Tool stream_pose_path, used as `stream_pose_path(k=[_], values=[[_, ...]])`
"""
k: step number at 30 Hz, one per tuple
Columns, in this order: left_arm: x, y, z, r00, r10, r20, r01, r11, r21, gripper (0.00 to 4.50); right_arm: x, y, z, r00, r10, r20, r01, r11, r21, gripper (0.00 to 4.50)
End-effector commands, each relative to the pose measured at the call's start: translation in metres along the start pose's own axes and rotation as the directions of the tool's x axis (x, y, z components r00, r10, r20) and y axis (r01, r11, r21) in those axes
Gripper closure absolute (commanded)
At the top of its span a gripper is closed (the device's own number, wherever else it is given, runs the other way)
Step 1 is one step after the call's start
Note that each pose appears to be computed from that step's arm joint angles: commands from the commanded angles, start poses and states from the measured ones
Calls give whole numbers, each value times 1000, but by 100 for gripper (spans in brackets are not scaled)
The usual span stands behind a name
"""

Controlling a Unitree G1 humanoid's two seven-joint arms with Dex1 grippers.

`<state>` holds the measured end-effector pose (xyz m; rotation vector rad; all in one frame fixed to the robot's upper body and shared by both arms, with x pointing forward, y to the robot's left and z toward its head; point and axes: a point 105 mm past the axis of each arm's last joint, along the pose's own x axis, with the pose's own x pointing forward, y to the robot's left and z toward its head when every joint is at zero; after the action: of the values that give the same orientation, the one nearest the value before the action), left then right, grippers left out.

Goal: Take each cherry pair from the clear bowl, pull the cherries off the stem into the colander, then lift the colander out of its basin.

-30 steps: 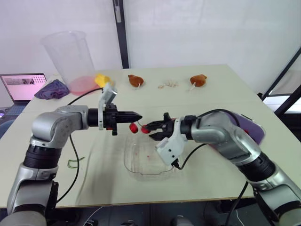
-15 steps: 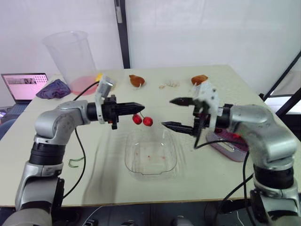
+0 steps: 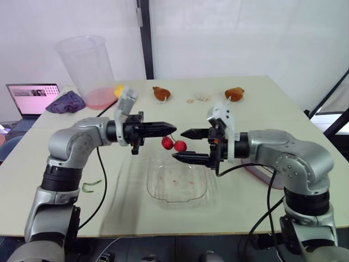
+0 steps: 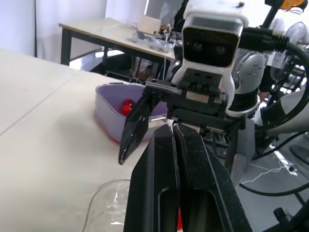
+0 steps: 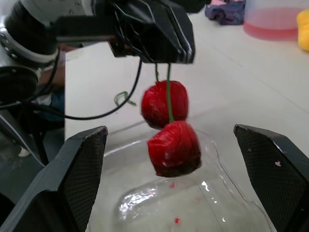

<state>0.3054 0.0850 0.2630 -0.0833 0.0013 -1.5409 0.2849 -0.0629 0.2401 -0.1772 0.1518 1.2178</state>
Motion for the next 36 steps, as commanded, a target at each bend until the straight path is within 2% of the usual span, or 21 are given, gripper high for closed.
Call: stream_pose_path(k=[1,3,4,10,12,13,14,15,25,31,36], values=[[3,-8,13,1000,-27,5,27,998,50,450,1,3,10,999,8,44,-7,999,-31,58],[3,-8,14,1000,-24,7,23,999,49,450,3,3,11,999,11,43,-9,999,-39,119],[3,-8,14,1000,-21,7,21,999,50,450,3,3,11,999,11,44,-9,999,-39,166],[3,-8,15,1000,-16,7,15,999,52,450,5,3,10,999,15,48,-13,999,-39,166],[3,-7,15,1000,-13,6,13,998,55,450,5,2,11,999,14,49,-12,999,-41,216],[3,-7,15,1000,-13,6,12,998,55,450,6,2,11,999,14,49,-12,999,-42,249],[3,-7,15,1000,-12,6,12,998,56,450,6,2,10,999,15,47,-13,999,-41,305],[3,-7,15,1000,-12,8,12,998,56,450,6,3,10,999,17,41,-16,999,-46,326],[0,-6,17,1000,-5,15,4,998,63,450,4,3,5,1000,20,15,-19,998,-53,326],[-2,-4,20,1000,4,29,-7,997,78,450,-2,-2,-9,999,-3,-39,1,1000,-28,326],[-3,-3,20,999,9,38,-12,997,78,450,-29,-14,-11,996,-59,-74,58,998,-16,326]])
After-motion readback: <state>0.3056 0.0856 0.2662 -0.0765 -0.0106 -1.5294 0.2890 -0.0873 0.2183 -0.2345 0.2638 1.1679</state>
